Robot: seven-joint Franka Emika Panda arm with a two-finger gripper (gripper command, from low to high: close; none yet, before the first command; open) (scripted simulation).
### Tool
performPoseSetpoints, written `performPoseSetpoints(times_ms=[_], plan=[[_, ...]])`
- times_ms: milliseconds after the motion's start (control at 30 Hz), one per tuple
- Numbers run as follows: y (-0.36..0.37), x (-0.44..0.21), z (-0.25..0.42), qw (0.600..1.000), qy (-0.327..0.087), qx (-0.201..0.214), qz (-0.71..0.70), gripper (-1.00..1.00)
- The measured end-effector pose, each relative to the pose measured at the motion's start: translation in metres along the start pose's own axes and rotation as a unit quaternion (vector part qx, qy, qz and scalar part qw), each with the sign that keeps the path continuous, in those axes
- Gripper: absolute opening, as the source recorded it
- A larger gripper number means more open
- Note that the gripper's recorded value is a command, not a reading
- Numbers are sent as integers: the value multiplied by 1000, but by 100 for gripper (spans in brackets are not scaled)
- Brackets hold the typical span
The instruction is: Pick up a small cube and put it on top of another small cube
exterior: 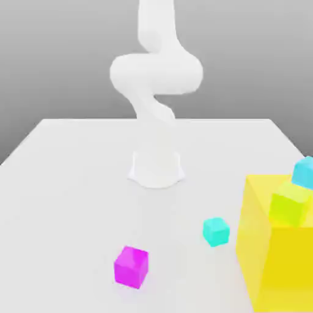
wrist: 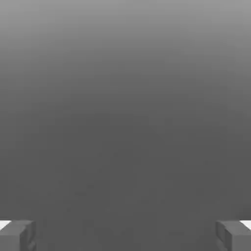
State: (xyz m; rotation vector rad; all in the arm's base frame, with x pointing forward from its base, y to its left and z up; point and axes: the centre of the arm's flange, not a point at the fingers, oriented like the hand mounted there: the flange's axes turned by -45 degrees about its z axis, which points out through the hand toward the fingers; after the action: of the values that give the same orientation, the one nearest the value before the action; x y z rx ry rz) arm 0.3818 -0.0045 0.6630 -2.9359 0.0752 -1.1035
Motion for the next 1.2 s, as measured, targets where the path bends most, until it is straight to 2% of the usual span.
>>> performPoseSetpoints(times_ms=[333, 533, 700, 900, 933, 1200], plan=[[27, -85, 214, 984, -162, -31, 67, 0], [44, -176, 306, 960, -255, -49, 107, 0], [56, -267, 357, 931, -330, -64, 143, 0], [57, -319, 405, 924, -345, -67, 148, 0], [57, -325, 411, 924, -345, -67, 148, -100], [57, -321, 407, 924, -345, -67, 148, -100]])
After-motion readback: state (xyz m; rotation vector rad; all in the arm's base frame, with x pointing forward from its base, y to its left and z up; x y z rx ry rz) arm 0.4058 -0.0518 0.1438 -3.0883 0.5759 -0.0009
